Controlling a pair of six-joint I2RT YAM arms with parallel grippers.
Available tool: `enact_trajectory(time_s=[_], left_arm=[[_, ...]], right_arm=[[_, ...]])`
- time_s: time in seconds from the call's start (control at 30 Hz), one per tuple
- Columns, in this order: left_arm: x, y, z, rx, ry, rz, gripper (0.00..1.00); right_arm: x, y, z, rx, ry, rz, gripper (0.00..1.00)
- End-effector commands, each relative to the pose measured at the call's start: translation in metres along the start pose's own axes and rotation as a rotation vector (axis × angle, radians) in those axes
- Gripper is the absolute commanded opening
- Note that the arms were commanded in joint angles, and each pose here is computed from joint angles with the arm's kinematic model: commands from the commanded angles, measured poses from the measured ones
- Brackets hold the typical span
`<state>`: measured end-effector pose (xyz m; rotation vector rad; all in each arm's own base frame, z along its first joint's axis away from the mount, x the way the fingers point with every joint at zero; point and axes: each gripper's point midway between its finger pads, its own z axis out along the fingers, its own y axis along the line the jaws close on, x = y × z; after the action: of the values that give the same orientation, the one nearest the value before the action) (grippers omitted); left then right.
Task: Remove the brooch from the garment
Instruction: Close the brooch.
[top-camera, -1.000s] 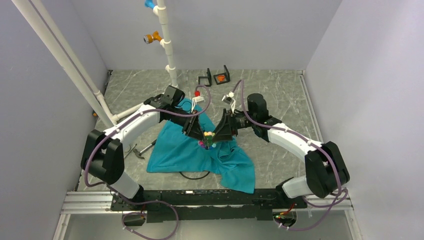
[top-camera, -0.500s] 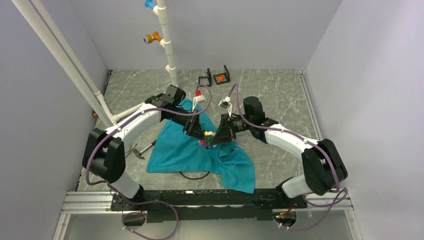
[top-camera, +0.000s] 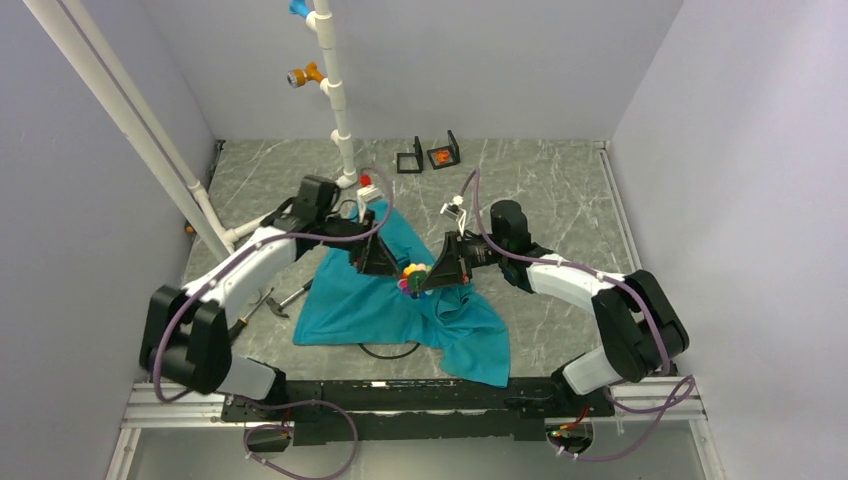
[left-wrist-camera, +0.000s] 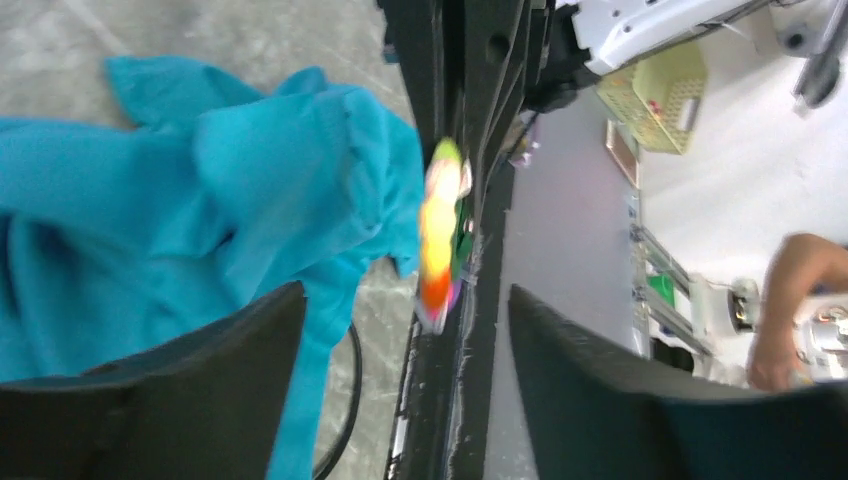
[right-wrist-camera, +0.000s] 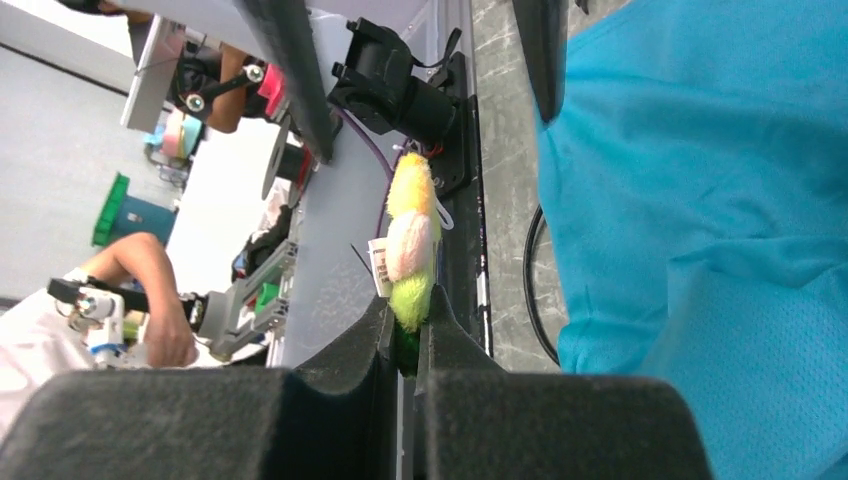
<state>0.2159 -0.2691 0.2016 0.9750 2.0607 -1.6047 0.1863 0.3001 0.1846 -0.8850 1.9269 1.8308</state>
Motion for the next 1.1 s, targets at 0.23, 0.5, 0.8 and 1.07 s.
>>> enact_trajectory(time_s=[0.23,0.5,0.8,1.07], left_arm=[[-0.018,0.026,-0.035,-0.227,-0.235,0.303,1.0],[0.007,-0.039,-0.013,0.105,-0.112,0.384,0.92],[0.021,-0.062,0.024,0.207,0.008,0.4,0.88],[0.017,-0.056,0.032,0.191,0.021,0.398,0.86]], right_arm=[[-0.023,-0.007,-0.01,-0.006,-0.115,0.138,0.0],[-0.033,-0.039,-0.015,0.047,-0.169,0.368,0.0],[-0.042,-0.041,-0.011,0.008,-0.186,0.494,0.0],[-0.042,-0.034,-0.013,-0.003,-0.189,0.475,0.0]])
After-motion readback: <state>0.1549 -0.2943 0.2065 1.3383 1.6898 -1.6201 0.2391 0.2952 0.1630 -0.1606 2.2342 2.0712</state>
